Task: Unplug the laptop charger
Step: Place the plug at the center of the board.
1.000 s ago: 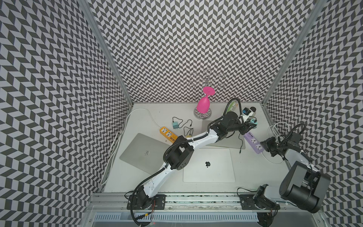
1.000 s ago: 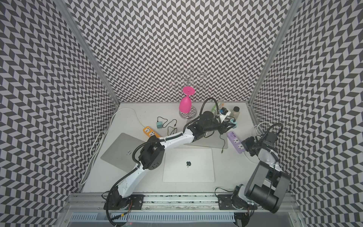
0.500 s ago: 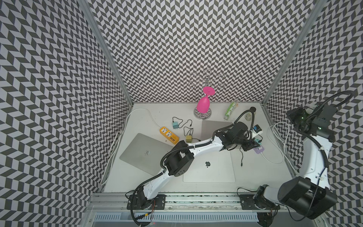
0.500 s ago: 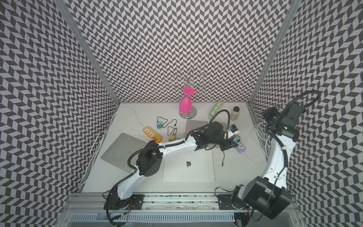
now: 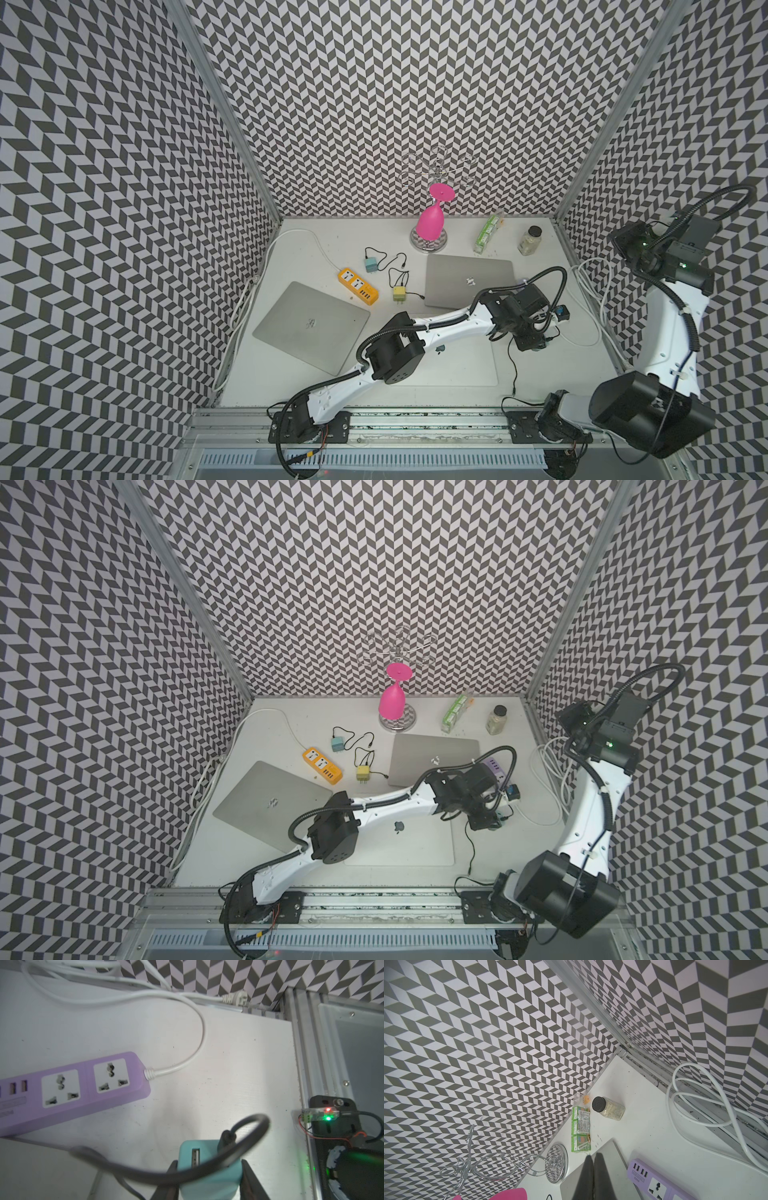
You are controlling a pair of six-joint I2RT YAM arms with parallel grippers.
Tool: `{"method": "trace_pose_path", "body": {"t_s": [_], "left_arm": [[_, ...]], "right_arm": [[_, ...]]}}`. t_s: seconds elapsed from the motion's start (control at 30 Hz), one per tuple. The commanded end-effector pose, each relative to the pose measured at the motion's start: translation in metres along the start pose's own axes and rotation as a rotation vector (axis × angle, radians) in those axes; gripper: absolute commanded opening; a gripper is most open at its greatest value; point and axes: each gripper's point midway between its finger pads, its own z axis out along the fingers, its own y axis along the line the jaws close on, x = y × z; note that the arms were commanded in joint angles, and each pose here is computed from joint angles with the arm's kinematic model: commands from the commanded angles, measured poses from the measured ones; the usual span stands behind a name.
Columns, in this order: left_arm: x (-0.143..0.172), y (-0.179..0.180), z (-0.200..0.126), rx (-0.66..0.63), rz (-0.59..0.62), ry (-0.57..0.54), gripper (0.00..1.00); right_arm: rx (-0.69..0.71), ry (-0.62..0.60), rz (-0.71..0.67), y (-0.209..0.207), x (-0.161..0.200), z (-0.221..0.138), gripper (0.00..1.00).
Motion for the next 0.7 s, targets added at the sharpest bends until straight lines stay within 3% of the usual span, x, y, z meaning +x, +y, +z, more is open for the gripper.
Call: {"method": "trace_pose_path", "body": {"t_s": [0.0,0.43,0.67], "left_arm": [[0.021,0.002,0.001,-0.034,0.028,0.099,0.20],[0.051,0.005,0.020,-0.072,0.067,0.185,0.22],[0.065,0.010,0.030,-0.089,0.082,0.220,0.34]], "right_arm": [[-0.017,-0.010,-0.017,0.004,-0.001,-0.001,0.00],[-0.027,0.011,-0.030,0.003,0.009,0.005,0.00],[-0.032,0.016,-0.035,0.002,0.012,0.007,0.00]]}}
